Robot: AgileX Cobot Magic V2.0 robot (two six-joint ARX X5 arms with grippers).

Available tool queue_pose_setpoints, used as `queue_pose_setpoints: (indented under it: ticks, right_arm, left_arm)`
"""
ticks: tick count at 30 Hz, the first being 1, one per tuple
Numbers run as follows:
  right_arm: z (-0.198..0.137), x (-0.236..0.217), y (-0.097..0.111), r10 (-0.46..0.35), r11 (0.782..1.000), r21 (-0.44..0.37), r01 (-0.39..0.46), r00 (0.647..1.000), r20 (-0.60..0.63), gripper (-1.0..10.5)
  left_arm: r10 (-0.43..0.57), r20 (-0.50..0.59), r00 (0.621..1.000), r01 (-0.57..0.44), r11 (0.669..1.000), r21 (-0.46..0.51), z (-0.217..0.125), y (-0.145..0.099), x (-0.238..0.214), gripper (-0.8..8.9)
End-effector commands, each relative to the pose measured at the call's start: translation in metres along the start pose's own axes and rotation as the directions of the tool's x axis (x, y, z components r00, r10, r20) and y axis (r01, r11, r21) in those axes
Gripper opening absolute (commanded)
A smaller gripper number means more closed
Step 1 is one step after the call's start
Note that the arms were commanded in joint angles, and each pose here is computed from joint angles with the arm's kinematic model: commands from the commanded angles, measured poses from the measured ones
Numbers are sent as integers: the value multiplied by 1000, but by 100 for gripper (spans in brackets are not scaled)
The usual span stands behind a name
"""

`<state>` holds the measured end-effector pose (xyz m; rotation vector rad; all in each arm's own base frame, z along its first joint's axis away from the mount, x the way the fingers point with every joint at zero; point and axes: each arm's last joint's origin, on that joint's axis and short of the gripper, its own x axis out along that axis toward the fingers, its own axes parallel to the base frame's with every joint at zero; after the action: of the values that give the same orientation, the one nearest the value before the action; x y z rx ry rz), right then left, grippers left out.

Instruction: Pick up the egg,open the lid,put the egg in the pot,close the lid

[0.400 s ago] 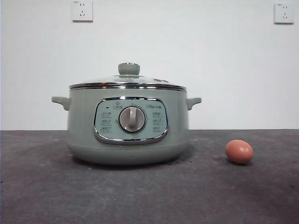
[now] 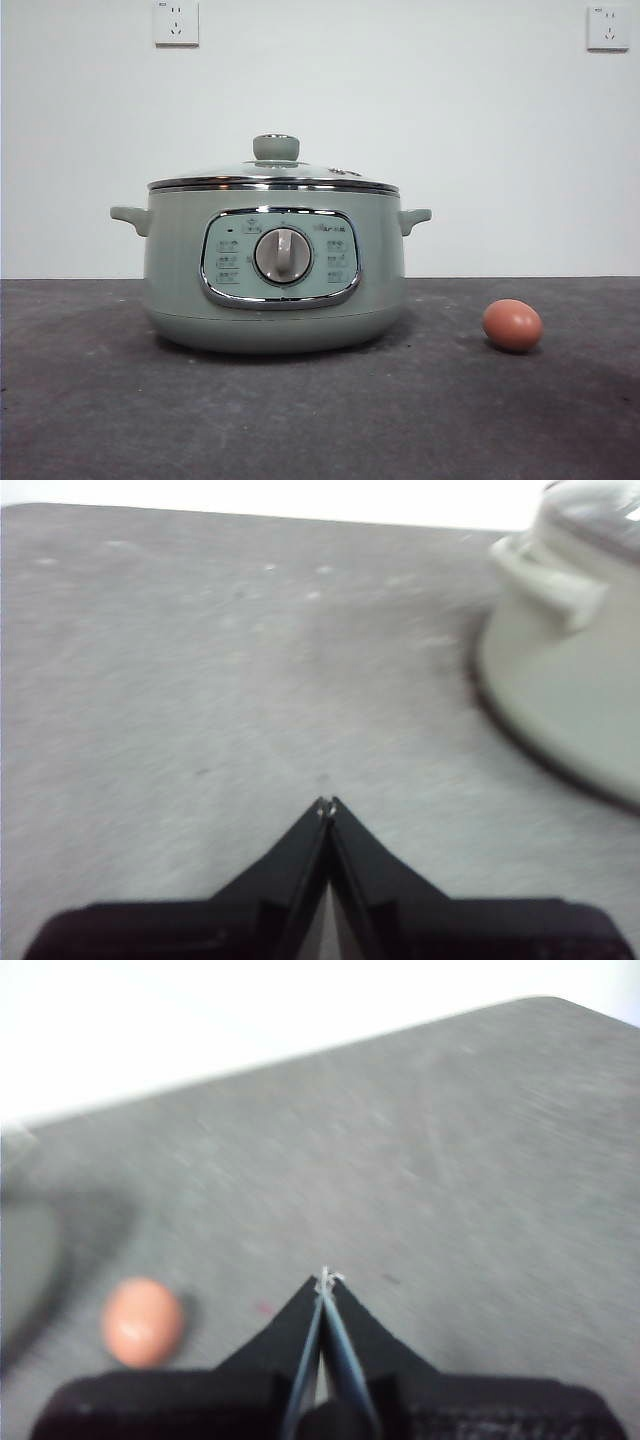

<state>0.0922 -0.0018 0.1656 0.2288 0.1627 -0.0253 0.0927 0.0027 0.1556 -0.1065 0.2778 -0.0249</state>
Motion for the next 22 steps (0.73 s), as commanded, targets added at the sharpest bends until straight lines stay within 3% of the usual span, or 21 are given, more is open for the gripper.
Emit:
queue_pose_setpoints:
  ticks: [1,5,11,17,22]
  right_arm:
    - [11,-3,4,46,991,126,-53,997,55,-12]
    - [33,-11,9,75,983,159,-91,992,104,-12]
    - [79,-24,23,164,975,131,-178,980,111,-12]
    - [129,-32,37,235,972,-2,-236,971,-30,-12]
    - [164,-34,48,273,950,-97,-296,942,-195,-12]
  left_arm:
    - [-31,43,999,33,999,-41,14,-2,-5,-7]
    - [-69,77,995,78,990,-120,36,-6,-15,-7]
    - [-126,67,990,133,984,-122,76,-13,-30,-7]
    - [-224,-8,975,222,972,-78,118,-20,-40,-7]
    - [-269,-75,960,268,963,-24,151,-25,-49,-7]
